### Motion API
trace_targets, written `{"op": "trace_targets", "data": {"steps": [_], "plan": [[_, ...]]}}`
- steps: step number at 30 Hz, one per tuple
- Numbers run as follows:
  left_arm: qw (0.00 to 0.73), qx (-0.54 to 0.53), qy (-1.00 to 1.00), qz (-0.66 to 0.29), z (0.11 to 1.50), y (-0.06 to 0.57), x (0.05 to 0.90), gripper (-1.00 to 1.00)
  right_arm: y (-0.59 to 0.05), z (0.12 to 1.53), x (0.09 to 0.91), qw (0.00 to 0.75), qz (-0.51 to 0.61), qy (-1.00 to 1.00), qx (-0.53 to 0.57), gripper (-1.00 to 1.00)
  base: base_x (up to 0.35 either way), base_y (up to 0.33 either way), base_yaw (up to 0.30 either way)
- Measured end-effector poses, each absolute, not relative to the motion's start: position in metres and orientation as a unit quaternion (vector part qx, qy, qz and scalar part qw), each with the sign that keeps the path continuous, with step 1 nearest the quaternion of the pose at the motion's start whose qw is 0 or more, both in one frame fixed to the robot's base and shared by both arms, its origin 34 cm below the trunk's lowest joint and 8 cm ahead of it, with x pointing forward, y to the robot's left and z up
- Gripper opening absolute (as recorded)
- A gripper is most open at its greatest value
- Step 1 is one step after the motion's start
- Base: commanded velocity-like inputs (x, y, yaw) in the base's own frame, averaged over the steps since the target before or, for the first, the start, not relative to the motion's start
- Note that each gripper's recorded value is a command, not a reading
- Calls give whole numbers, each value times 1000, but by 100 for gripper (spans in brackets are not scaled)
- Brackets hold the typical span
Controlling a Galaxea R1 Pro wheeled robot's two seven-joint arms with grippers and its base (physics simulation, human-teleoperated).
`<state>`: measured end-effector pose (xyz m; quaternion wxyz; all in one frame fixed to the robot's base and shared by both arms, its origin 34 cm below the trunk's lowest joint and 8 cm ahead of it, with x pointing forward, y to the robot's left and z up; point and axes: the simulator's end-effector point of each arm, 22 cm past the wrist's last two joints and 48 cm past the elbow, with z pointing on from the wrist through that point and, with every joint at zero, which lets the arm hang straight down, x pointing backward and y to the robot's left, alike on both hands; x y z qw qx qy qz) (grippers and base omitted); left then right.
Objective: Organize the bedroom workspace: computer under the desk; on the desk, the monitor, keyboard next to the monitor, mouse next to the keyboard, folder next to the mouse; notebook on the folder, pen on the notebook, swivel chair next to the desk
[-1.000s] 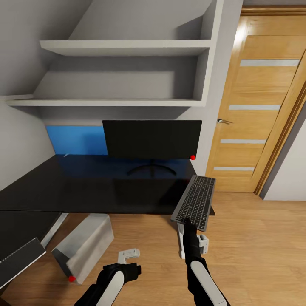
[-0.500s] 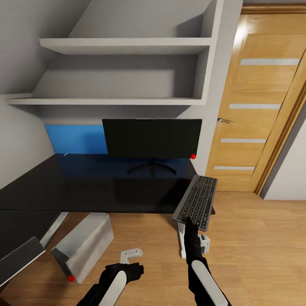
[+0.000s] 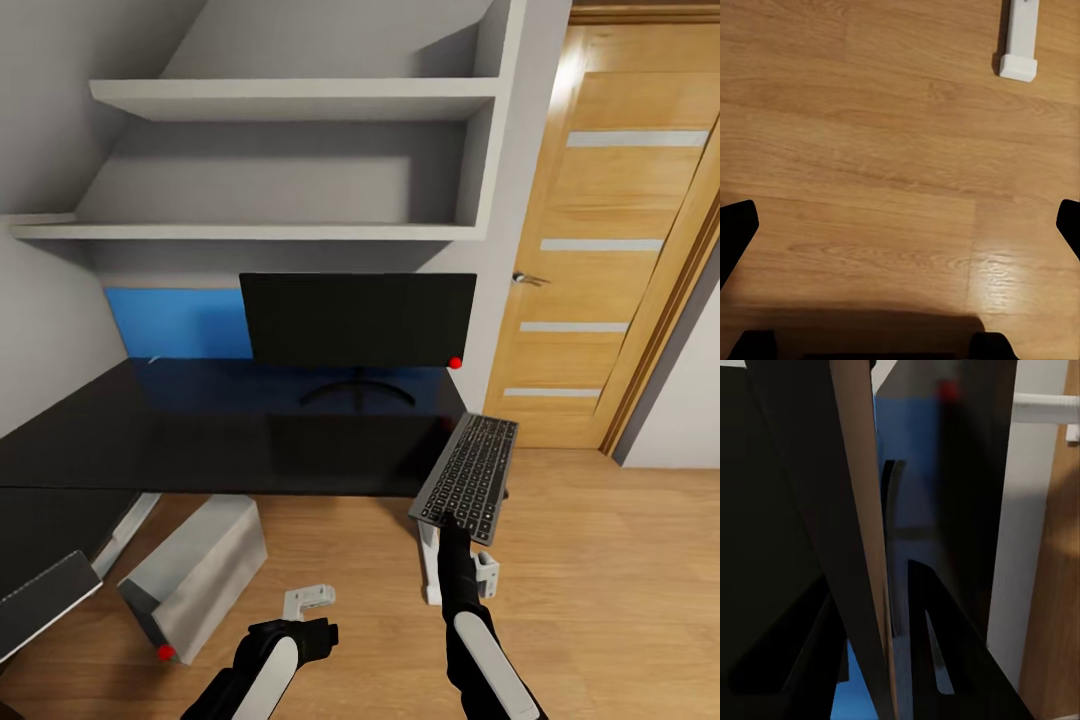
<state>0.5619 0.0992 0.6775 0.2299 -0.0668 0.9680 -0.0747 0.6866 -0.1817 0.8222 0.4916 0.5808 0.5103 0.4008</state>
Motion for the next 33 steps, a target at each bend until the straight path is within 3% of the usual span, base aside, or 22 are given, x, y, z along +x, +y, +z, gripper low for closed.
{"op": "trace_targets", "data": {"steps": [33], "plan": [[230, -67, 968, -76, 642, 100, 560, 100, -180, 788, 685, 492, 402, 511, 579, -100, 23, 0, 0]]}}
